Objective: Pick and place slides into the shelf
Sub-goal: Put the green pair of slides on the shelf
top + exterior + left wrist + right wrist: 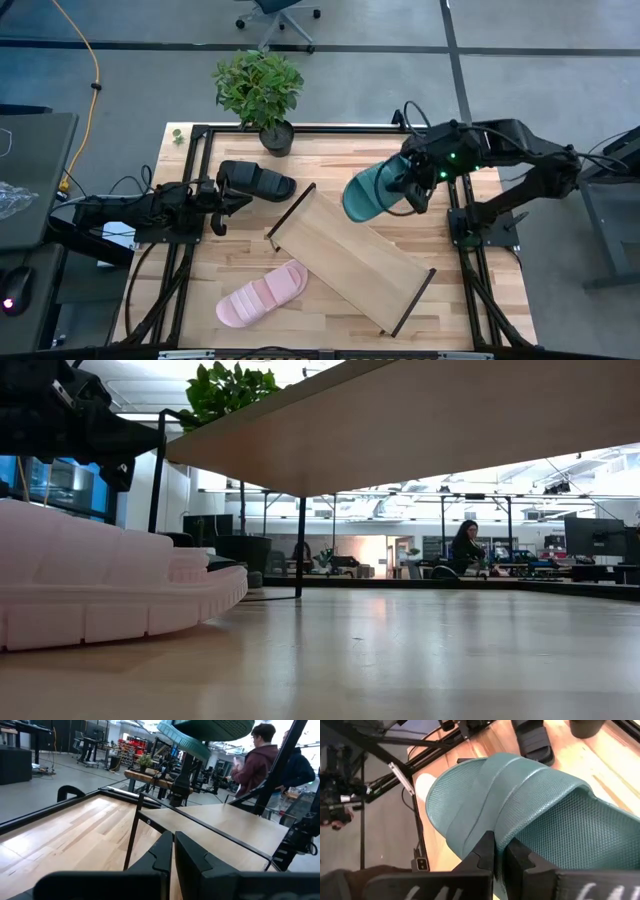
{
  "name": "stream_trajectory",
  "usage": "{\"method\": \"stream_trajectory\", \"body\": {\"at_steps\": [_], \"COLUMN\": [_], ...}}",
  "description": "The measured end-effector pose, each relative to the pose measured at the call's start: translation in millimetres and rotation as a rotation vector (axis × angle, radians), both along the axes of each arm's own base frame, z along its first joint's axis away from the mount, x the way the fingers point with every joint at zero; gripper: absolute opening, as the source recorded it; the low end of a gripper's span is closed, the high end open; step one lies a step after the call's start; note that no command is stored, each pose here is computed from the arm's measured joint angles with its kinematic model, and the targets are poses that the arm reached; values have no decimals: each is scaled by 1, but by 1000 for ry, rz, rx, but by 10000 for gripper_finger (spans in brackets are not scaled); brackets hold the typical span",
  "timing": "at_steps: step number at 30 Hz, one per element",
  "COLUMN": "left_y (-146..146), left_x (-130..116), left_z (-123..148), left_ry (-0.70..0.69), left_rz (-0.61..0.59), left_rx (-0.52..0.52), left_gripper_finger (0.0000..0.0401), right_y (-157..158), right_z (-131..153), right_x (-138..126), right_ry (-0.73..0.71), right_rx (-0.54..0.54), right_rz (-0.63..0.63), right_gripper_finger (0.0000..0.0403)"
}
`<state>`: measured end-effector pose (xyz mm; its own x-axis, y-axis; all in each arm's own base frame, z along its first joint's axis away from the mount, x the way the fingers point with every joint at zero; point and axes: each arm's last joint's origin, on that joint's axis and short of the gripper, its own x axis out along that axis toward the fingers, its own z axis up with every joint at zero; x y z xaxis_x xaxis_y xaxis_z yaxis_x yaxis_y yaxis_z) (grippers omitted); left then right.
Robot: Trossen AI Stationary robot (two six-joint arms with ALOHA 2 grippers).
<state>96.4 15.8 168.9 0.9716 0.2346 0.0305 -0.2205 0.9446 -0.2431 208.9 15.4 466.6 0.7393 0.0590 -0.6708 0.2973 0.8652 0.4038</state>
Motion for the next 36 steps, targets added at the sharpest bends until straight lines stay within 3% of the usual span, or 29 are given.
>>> {"method": "stream_trajectory", "body": {"at_steps": [20, 36], "left_y": [-4, -4], "left_x": [1, 1], "left_z": [-2, -2], "left_ry": [16, 20], "left_rz": [-125, -125], "left_rx": [-24, -5], "left_gripper_finger": [10, 10], "right_y": [28, 54], "right_z": [-15, -27], "right_x": [21, 33], "right_ry": [78, 136], "right_rx": [116, 154], "right_rz": [-181, -171], "right_gripper_finger": [0, 0]}}
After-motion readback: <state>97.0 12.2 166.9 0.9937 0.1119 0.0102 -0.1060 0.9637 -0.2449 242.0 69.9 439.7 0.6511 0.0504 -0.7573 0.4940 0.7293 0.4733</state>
